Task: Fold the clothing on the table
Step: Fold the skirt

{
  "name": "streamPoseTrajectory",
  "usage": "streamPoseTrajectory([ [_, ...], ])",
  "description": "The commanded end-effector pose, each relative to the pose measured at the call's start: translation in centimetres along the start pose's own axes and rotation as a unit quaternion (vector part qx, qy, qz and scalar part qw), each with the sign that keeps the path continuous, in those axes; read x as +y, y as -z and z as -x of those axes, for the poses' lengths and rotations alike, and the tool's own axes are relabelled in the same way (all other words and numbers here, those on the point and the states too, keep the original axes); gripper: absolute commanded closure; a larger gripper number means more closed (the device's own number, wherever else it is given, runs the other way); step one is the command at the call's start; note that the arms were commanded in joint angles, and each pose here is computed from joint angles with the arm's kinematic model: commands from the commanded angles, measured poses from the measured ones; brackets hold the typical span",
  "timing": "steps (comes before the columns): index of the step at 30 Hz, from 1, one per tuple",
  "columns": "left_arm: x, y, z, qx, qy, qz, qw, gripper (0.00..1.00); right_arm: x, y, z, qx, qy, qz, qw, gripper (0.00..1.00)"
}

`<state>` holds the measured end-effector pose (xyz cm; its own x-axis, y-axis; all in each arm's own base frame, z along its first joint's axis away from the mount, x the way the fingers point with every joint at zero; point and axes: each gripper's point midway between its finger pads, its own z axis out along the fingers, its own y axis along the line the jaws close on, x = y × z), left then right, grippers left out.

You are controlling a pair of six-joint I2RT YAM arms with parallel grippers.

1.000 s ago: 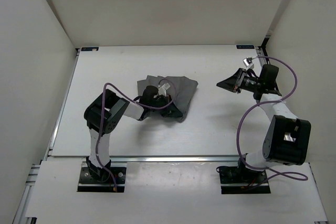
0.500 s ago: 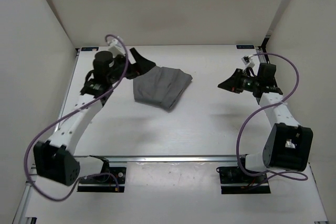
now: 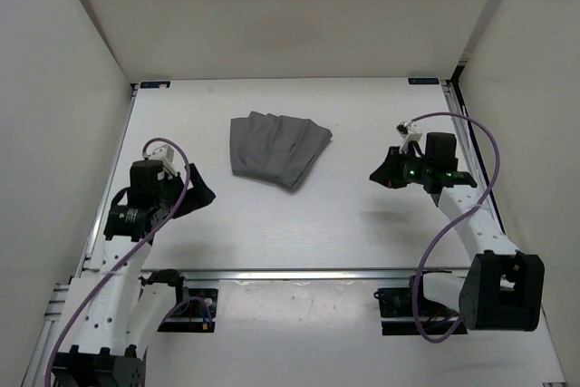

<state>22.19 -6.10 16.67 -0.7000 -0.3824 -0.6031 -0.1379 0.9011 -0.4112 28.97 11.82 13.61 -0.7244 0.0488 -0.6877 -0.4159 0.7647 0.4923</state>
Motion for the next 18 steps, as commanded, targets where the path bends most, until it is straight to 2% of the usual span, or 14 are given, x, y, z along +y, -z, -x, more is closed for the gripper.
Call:
streamPoseTrajectory([
  [1,1.9,1.1,-0.8,-0.002,-0.022,0.035,0.999,0.01,0.2,0.8,0.7,-0.015,0.075,-0.026,0.997,0.91],
  [6,1.2,2.0,0.2,-0.032,-0.025,0.021,0.999,0.01,0.6,1.3,0.6,-0.012,0.068,-0.028,0.997,0.91],
  [18,1.3,3.6,2.6,-0.055,-0.066,0.037,0.996,0.01,1.9,1.0,-0.3,-0.009,0.031,-0.023,0.999,0.92],
])
